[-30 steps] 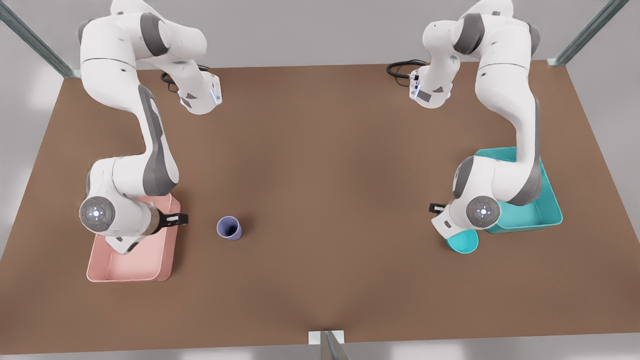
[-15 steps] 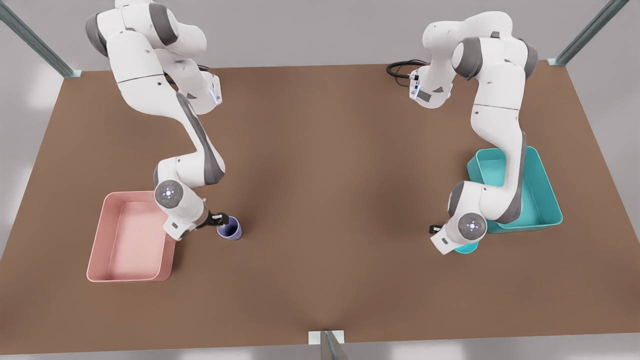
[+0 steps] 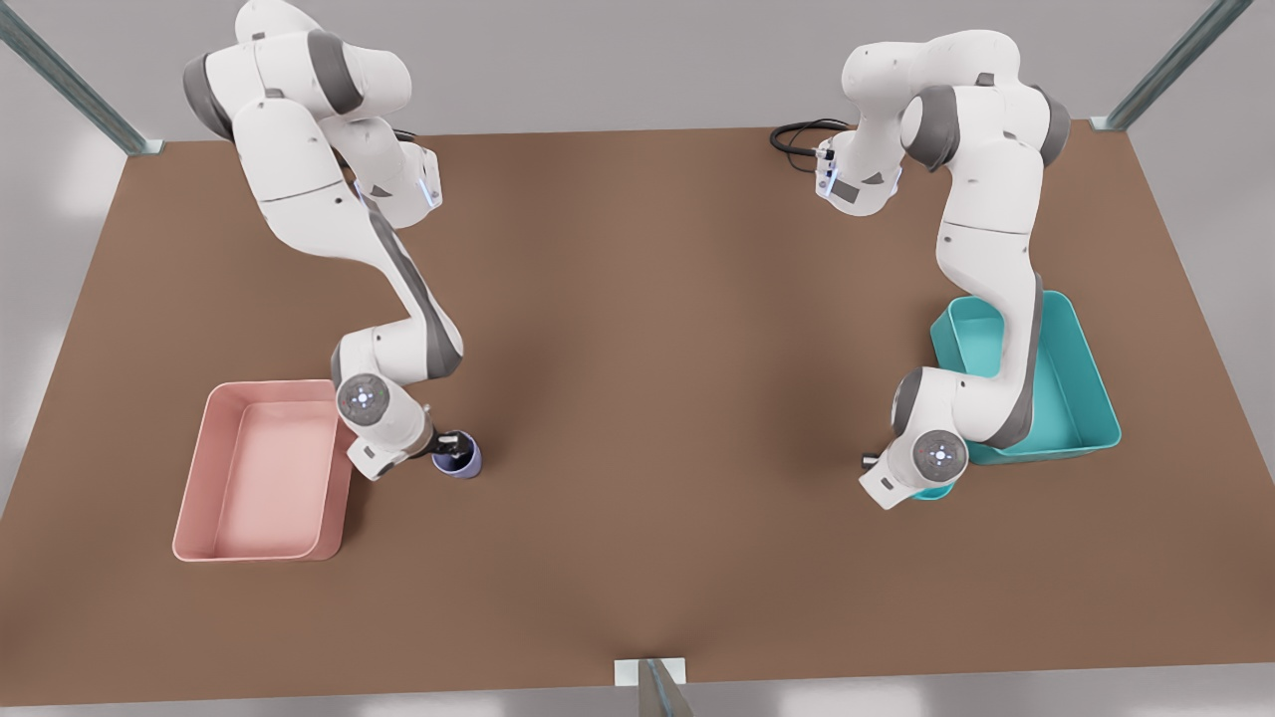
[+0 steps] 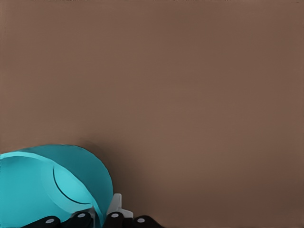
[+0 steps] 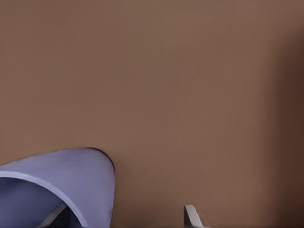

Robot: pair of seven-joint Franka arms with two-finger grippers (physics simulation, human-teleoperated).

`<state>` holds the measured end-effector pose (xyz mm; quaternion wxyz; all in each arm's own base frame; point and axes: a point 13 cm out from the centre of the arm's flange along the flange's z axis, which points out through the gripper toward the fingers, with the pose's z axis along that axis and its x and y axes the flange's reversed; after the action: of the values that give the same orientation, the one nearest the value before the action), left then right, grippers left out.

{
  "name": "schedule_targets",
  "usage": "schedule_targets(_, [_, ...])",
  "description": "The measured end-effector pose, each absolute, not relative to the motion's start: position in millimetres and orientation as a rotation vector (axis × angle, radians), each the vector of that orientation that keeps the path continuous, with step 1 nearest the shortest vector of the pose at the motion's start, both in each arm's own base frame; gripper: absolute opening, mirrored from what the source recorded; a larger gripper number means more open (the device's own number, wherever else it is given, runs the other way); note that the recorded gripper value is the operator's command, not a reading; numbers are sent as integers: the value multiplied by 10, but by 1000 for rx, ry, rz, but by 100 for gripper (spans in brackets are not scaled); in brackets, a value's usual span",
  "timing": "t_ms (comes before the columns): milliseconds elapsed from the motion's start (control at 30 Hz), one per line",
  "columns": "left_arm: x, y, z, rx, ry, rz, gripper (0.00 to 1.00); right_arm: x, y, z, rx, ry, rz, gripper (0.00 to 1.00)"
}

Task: Put the bowls and cups in different boxes

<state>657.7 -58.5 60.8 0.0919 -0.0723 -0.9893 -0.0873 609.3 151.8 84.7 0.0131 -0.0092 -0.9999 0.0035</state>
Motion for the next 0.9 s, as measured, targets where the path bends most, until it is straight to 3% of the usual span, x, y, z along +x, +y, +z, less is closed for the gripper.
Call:
schedule_targets(33, [6599, -607, 674, -196, -2950, -247, 21, 6094, 1519, 836, -35, -3116, 10, 46])
schedule_targets(67, [6628, -631, 778, -181, -2963, -239, 21, 6098, 1521, 829, -40, -3117, 9, 31])
schedule_targets(100, [6668, -654, 963, -167, -2982, -235, 21, 6109, 1525, 828, -45, -3119, 6, 25])
schedule_targets(233, [6678, -448, 2217, -64, -3038, -278, 21, 6173, 1557, 874, -52, -3131, -17, 21])
schedule_targets(333, [6438, 179, 2547, 99, -2966, -343, 21, 6270, 1524, 1029, -66, -3157, -20, 21])
schedule_targets(467, [5946, 1073, 2223, 292, -2813, -384, 21, 6654, 665, 1917, -238, -3268, -40, 21])
schedule_targets(567, [5375, 1377, 1609, 333, -2701, -370, 21, 6733, -565, 2473, -415, -3301, -14, 21])
schedule_targets(667, [5157, 1609, 1215, 366, -2691, -361, 21, 6612, -1599, 2363, -510, -3254, 13, 21])
schedule_targets(800, [5082, 1812, 870, 387, -2721, -358, 21, 6542, -1819, 1629, -391, -3178, -9, 21])
schedule_targets(833, [5091, 1831, 819, 386, -2732, -357, 31, 6532, -1796, 1441, -350, -3167, -16, 21])
schedule_targets(867, [5115, 1838, 793, 384, -2746, -355, 61, 6526, -1770, 1275, -311, -3161, -21, 21])
schedule_targets(900, [5146, 1840, 780, 383, -2760, -352, 100, 6526, -1750, 1149, -280, -3159, -28, 21])
